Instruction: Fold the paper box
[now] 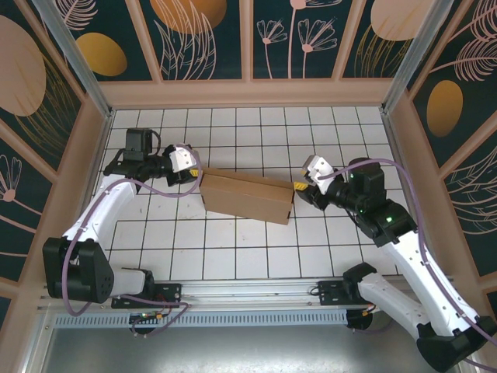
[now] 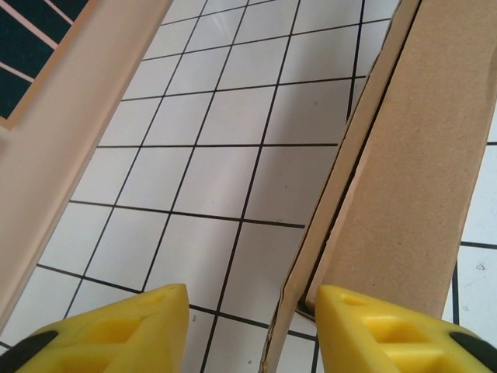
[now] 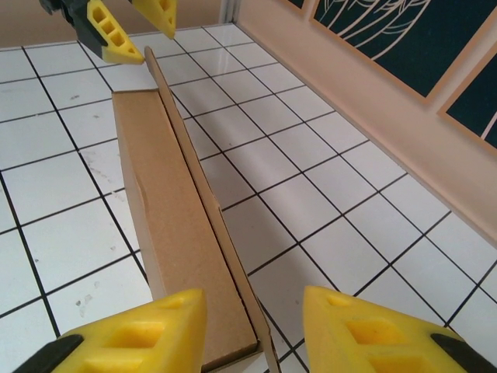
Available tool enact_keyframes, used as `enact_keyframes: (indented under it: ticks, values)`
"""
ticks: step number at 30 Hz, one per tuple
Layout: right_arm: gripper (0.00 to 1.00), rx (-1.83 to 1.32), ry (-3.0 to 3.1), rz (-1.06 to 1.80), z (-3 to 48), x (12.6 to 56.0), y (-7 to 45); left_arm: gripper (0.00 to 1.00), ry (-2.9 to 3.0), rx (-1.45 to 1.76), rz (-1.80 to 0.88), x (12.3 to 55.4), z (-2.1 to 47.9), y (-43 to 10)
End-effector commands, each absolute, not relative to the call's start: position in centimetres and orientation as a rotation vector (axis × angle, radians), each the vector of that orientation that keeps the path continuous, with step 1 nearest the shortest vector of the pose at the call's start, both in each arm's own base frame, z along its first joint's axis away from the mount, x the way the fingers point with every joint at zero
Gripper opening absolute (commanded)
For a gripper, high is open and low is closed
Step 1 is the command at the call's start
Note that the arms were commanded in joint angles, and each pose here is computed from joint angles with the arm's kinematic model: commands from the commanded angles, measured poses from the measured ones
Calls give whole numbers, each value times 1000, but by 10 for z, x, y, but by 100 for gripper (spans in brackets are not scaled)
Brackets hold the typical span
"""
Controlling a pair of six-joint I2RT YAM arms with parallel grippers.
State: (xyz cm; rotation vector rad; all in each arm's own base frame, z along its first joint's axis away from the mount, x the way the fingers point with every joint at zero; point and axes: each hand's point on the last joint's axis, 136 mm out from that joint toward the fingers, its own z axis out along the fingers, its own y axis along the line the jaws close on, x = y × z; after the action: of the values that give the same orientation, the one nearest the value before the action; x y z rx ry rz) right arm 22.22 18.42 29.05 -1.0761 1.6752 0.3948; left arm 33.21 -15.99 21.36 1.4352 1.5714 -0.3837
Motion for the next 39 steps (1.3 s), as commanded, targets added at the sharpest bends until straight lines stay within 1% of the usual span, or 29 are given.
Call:
enact_keyframes:
  ticks: [1,14,19,23,29,34,39]
  values:
    - [37,-1109,1695,367,279,221,184,45,1590,1396,-381,335,214,-155]
    - [35,-1115,1703,328,275,226,183,32,1611,1357,-460,327,210,-159]
    - [34,-1116,1699,339,280,228,186,24,1640,1339,-458,325,201,-157]
    - [33,-1115,1707,340,279,229,187,15,1614,1324,-479,327,209,-160]
    - [32,-1121,1731,326,272,231,185,7,1585,1306,-512,323,220,-165]
    - [31,-1119,1738,328,268,236,187,3,1594,1299,-533,316,218,-169]
    - [30,-1126,1745,337,262,251,191,1,1635,1316,-546,313,213,-173]
